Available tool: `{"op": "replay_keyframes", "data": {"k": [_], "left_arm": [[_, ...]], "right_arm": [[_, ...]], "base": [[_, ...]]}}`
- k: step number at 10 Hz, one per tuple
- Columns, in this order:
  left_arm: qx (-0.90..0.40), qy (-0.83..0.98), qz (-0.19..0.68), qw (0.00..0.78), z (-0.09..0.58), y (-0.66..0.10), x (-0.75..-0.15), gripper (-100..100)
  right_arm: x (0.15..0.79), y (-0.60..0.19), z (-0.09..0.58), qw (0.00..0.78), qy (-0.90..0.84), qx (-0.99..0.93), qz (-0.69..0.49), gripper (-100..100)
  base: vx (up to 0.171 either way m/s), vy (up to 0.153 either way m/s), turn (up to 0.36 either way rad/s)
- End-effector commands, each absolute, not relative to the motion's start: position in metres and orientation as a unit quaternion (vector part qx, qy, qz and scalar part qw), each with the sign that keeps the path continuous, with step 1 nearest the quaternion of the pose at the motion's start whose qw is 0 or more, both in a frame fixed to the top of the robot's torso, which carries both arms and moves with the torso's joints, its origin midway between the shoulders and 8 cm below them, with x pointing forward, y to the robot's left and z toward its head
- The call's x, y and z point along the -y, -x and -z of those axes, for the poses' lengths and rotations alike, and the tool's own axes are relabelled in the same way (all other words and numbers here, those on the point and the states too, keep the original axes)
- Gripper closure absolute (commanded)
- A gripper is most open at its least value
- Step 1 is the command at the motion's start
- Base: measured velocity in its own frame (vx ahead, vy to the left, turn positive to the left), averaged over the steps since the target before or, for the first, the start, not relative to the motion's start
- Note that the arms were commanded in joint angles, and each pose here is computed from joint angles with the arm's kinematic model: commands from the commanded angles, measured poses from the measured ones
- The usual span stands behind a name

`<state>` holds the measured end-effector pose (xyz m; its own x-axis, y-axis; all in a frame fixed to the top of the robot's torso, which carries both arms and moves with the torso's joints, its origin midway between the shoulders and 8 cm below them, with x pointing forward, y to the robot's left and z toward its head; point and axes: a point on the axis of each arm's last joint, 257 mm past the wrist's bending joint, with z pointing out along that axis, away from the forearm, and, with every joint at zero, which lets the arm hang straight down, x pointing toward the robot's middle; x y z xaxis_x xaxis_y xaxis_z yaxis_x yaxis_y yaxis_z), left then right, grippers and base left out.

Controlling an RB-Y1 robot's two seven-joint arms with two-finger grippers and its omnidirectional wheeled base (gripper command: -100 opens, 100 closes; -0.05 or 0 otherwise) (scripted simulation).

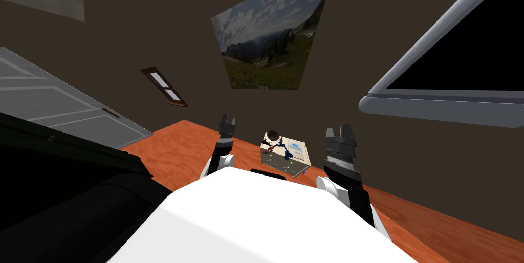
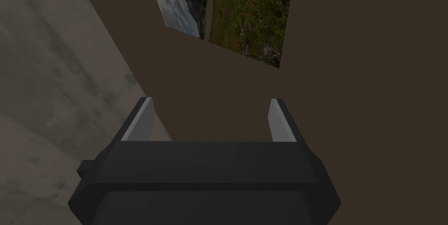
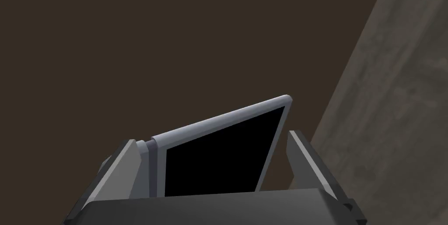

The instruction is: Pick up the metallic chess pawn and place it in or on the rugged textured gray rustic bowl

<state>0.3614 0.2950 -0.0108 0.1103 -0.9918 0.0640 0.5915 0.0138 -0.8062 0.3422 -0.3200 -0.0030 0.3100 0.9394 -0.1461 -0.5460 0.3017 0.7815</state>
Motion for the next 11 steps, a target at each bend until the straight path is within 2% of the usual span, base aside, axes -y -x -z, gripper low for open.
{"op": "replay_keyframes", "data": {"k": [1,11], "left_arm": [[-0.281,0.356,0.605,0.654,0.011,-0.361,-0.295,0],[-0.281,0.356,0.605,0.654,0.011,-0.361,-0.295,0]], "right_arm": [[0.314,-0.347,0.013,0.747,-0.304,-0.341,-0.483,-100],[0.292,-0.371,0.118,0.739,-0.204,-0.546,-0.337,-100]], "base": [[-0.018,-0.003,0.095],[-0.035,-0.003,0.154]]}}
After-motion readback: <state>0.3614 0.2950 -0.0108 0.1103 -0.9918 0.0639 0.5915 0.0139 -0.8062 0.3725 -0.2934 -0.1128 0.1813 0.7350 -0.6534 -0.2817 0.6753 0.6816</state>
